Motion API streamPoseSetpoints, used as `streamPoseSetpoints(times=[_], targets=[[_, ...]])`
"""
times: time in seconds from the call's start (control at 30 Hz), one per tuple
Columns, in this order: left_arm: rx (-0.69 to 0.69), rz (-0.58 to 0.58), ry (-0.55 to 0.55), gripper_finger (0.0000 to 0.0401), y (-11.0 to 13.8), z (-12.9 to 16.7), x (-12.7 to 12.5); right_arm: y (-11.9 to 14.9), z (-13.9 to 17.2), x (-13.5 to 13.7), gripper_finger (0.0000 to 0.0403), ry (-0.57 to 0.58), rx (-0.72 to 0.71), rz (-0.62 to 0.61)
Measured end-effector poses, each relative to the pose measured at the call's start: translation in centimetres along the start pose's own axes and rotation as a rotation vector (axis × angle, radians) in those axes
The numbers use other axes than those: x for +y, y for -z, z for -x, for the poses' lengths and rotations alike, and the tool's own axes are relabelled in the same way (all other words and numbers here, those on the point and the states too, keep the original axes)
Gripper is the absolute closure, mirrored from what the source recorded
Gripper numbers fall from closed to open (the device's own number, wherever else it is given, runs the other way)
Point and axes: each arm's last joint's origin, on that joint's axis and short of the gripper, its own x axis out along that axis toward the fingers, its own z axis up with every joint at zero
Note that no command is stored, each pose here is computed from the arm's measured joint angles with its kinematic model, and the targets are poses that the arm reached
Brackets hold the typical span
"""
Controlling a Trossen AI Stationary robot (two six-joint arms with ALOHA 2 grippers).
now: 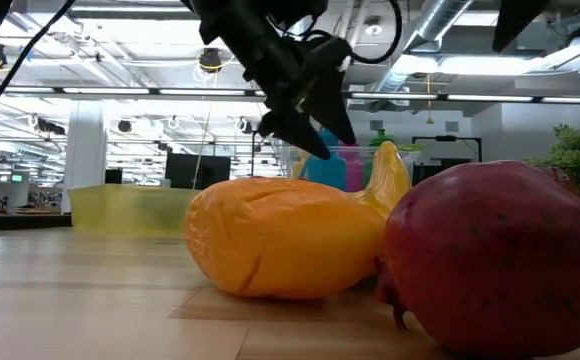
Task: Pick & Place Food Item
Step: Put the bottom red mango into the transparent bin
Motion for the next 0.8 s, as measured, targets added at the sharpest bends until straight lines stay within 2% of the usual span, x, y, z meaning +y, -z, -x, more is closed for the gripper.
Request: streamPoseSetpoints(times=[0.4, 0.53, 0.7, 0.8], targets=[[0.066, -0.051, -0.089, 0.0183, 3.7, -3.8, -2.5, 0.7, 0.6, 0.8, 0.0198, -0.001, -0.050, 0.019], [0.120, 0.003, -0.160, 0.0198, 4.1, -2.8, -2.2, 0.9, 0.7, 1.0, 0.0198, -0.003, -0.059, 0.021], [0.206, -0.036, -0.315, 0.0215, 4.3, -0.3, -0.7, 1.2, 0.9, 1.3, 0.0198, -0.004, -0.071, 0.038], [0.204, -0.007, -0.356, 0.0224, 3.7, 1.6, -0.1, 1.2, 1.0, 1.3, 0.0198, 0.012, -0.095, 0.035]])
